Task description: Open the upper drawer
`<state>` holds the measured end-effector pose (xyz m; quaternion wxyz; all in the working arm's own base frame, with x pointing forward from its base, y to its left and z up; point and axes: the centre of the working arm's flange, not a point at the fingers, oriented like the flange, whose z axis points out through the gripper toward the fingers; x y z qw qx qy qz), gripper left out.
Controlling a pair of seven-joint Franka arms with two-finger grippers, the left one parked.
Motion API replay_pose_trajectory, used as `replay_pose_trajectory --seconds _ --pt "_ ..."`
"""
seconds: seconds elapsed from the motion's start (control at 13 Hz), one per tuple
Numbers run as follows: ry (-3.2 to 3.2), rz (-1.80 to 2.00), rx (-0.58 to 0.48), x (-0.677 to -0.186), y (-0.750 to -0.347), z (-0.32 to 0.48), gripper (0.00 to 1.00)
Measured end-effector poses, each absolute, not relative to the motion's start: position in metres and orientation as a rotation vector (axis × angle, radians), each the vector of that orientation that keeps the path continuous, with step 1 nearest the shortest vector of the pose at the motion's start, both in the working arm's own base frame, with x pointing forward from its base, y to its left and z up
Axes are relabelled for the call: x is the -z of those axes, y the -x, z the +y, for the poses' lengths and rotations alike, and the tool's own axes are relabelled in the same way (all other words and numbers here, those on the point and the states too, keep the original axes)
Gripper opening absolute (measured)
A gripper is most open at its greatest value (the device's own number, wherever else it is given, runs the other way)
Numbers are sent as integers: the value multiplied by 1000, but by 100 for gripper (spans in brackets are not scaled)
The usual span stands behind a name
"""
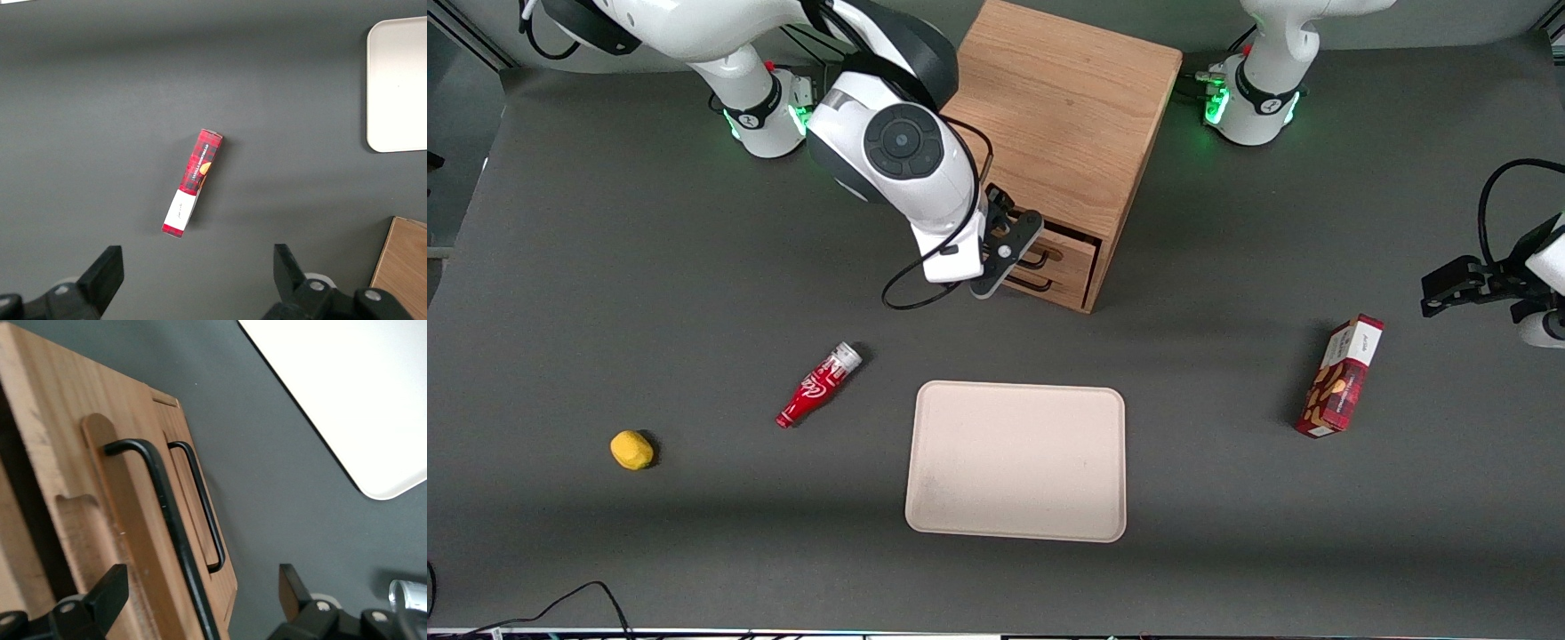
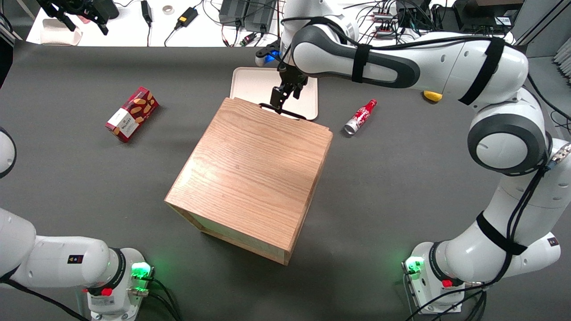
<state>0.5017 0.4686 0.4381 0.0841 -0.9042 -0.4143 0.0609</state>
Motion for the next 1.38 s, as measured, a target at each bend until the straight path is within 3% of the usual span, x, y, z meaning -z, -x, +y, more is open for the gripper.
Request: replay_pose_trajectory --seconds 0.77,1.38 --pt "2667 -1353 -131 -395 -518 460 100" --pt "2698 -1395 -11 -392 -584 401 100"
